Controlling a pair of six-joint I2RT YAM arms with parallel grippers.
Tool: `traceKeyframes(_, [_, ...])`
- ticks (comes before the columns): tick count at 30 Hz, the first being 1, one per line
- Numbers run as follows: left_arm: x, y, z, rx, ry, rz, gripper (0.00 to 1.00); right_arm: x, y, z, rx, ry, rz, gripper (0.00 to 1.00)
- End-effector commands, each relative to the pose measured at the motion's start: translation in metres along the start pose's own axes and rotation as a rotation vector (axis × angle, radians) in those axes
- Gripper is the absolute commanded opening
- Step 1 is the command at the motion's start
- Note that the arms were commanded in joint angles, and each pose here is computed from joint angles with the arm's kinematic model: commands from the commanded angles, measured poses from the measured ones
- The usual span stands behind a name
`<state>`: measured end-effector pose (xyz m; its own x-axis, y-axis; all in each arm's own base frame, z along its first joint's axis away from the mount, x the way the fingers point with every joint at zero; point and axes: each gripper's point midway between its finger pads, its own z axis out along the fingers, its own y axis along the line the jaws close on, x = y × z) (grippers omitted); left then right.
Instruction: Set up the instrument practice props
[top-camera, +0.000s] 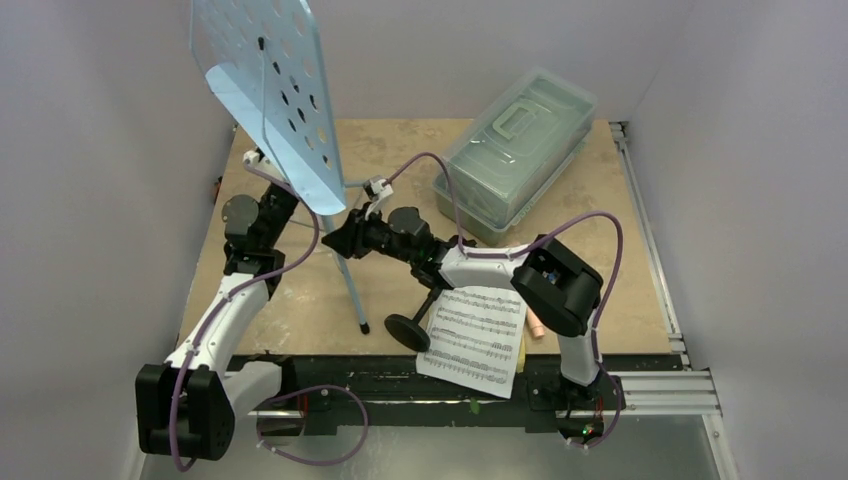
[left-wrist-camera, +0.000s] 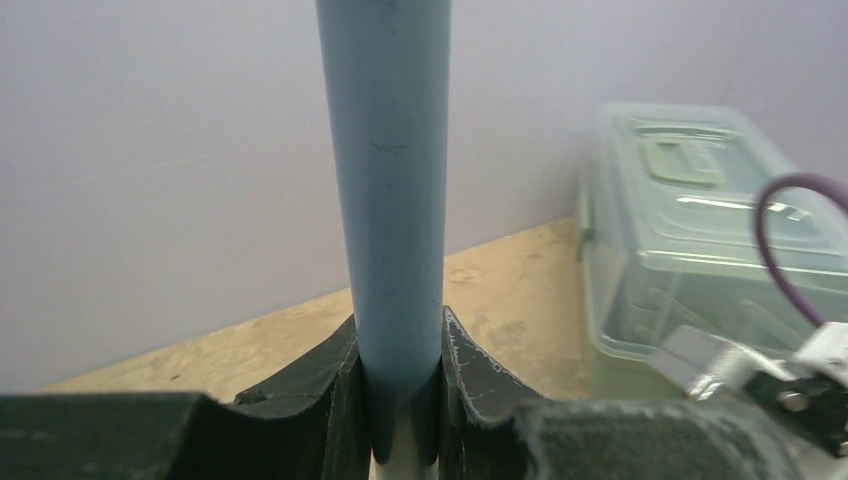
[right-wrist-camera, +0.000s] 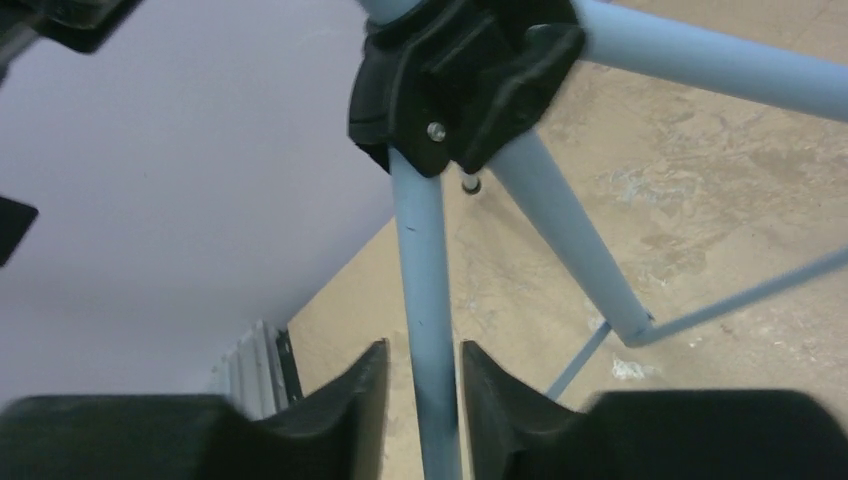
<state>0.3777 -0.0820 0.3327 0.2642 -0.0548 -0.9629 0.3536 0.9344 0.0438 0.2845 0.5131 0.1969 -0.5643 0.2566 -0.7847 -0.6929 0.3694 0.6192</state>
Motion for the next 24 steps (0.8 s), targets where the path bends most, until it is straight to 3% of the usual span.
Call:
traceKeyframes(1, [-0.063,-0.059,-0.004,0.294,-0.2,0.086,0.0,-0.037,0.038,-0.009,-0.085,-0.043,-0.264,0.43])
traceKeyframes(5, [-0.061,-0.056,-0.003,0.28,-0.188,0.091,0.0,-0.08,0.018,-0.037,-0.054,-0.103,-0.64,0.79])
traceKeyframes(7, [-0.059,-0.054,-0.001,0.269,-0.177,0.093,0.0,-0.101,0.011,-0.051,-0.045,-0.129,-0.821,0.87])
traceKeyframes(11, [-0.055,-0.049,0.0,0.246,-0.162,0.103,0.0,-0.135,0.004,-0.077,-0.049,-0.233,-1.038,0.98])
traceKeyframes(14, [-0.055,-0.047,0.0,0.231,-0.161,0.102,0.0,-0.141,-0.002,-0.078,-0.037,-0.242,-1.208,0.98])
traceKeyframes(18, [-0.057,-0.045,0.0,0.221,-0.165,0.1,0.0,-0.138,-0.006,-0.068,-0.065,-0.246,-1.521,0.84])
traceKeyframes(20, [-0.058,-0.046,-0.001,0.22,-0.167,0.099,0.0,-0.138,0.001,-0.059,-0.117,-0.259,-1.56,0.74])
traceKeyframes(24, [-0.057,-0.046,-0.001,0.219,-0.169,0.095,0.0,-0.132,-0.001,-0.042,-0.173,-0.184,-1.651,0.72])
